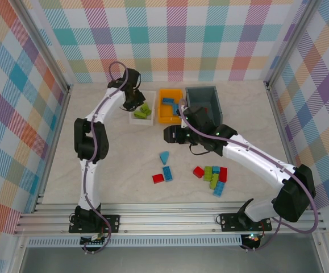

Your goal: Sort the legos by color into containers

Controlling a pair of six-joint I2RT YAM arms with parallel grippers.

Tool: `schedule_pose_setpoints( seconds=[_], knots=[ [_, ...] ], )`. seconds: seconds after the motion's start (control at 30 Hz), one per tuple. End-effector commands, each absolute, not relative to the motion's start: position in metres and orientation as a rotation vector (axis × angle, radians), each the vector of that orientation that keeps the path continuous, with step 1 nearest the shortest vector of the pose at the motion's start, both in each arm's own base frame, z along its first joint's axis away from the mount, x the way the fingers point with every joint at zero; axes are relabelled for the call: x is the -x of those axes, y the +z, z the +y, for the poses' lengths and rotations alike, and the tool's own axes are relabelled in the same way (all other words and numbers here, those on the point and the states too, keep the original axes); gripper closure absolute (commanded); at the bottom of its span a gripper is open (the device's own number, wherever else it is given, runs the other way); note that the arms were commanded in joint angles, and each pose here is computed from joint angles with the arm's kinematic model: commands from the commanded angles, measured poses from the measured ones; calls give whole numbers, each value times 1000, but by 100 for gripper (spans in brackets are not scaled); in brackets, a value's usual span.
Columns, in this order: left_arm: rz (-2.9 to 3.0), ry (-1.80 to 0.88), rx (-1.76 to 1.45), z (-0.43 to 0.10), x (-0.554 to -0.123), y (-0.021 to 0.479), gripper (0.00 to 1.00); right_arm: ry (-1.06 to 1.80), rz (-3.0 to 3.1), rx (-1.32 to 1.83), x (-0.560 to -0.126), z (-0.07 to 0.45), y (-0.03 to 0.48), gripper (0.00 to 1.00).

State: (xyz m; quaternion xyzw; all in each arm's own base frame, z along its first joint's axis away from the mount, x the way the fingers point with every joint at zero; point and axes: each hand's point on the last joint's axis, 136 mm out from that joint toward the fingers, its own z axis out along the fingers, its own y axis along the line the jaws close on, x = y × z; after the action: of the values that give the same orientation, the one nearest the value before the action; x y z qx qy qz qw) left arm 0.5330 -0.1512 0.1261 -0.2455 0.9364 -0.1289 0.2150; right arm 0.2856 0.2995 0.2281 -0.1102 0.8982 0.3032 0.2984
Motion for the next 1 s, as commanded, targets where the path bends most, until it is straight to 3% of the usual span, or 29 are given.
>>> schedule_pose_setpoints(
  seconds=[0.0, 0.6, 0.97],
  knots=[
    [2571, -442, 678, -162, -532, 132, 83, 826, 2378, 282, -285, 300, 230, 41],
    [2647, -447, 664, -178, -540, 87, 84, 808, 2391, 281, -286, 298, 224, 41],
    [2606, -343, 661, -168, -574, 86, 83, 802, 2401, 282, -284, 297, 221, 41]
  ],
)
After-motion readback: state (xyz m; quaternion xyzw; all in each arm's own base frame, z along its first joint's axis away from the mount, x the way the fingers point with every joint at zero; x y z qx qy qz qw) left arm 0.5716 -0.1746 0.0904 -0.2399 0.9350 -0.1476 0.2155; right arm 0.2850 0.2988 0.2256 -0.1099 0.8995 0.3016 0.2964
